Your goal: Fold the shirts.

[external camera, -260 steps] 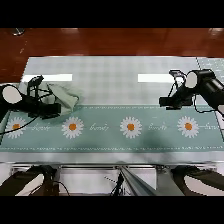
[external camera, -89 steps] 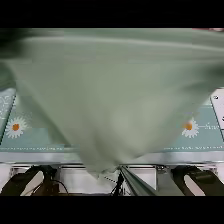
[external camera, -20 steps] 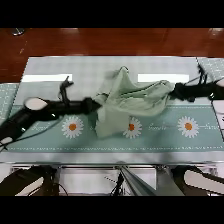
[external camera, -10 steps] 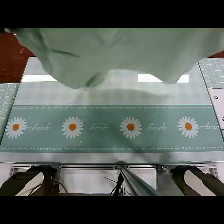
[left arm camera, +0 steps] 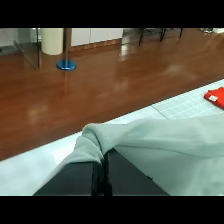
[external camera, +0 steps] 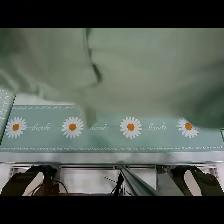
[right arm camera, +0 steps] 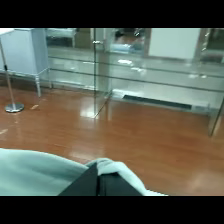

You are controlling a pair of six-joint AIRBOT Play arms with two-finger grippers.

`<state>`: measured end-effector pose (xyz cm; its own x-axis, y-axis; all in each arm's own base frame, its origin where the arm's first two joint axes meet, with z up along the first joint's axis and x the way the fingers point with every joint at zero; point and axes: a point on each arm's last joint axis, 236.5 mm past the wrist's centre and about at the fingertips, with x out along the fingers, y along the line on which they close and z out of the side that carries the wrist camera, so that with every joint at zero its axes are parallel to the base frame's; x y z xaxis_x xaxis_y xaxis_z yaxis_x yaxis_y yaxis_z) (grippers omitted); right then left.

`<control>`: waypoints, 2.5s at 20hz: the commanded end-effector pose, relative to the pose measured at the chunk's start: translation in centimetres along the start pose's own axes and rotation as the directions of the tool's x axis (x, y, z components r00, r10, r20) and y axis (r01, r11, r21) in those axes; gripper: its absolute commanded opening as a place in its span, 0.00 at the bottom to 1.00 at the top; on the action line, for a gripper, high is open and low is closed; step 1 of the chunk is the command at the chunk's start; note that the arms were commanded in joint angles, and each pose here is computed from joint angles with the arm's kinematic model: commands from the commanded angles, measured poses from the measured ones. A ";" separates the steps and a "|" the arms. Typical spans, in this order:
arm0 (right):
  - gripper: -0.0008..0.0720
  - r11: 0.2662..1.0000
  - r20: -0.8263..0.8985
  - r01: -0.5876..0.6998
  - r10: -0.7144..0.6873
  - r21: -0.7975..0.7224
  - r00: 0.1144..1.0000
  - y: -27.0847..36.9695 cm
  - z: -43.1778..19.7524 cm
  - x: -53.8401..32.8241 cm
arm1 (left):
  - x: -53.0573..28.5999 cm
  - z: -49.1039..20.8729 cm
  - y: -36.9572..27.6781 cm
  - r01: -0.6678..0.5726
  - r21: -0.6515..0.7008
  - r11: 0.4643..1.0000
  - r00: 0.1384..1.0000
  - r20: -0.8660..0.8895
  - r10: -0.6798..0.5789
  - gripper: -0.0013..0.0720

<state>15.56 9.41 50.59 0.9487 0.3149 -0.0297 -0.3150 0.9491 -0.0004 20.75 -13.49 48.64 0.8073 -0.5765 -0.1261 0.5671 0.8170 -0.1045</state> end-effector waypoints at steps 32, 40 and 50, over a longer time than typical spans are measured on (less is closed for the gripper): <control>0.86 0.380 -0.369 0.171 0.542 0.909 0.755 -16.0 -40.4 28.0 | 20.0 -39.5 20.3 -0.412 -0.685 0.600 0.752 -0.628 -0.202 0.98; 0.86 0.566 -0.867 0.669 0.196 0.482 0.459 -21.6 -50.9 9.2 | 7.8 -45.3 22.0 -0.574 -0.670 0.471 0.697 -0.702 -0.148 0.98; 0.86 0.540 -0.704 0.469 0.401 0.699 0.587 -6.3 -53.3 9.9 | 5.9 -54.6 16.0 -0.593 -0.749 0.297 0.711 -0.660 -0.244 0.98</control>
<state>25.89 3.32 -2.97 0.4122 0.5122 -0.7535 0.3376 0.6823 0.6484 25.82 -3.67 -6.63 0.2912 -0.6012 -0.7442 -0.4268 0.6146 -0.6634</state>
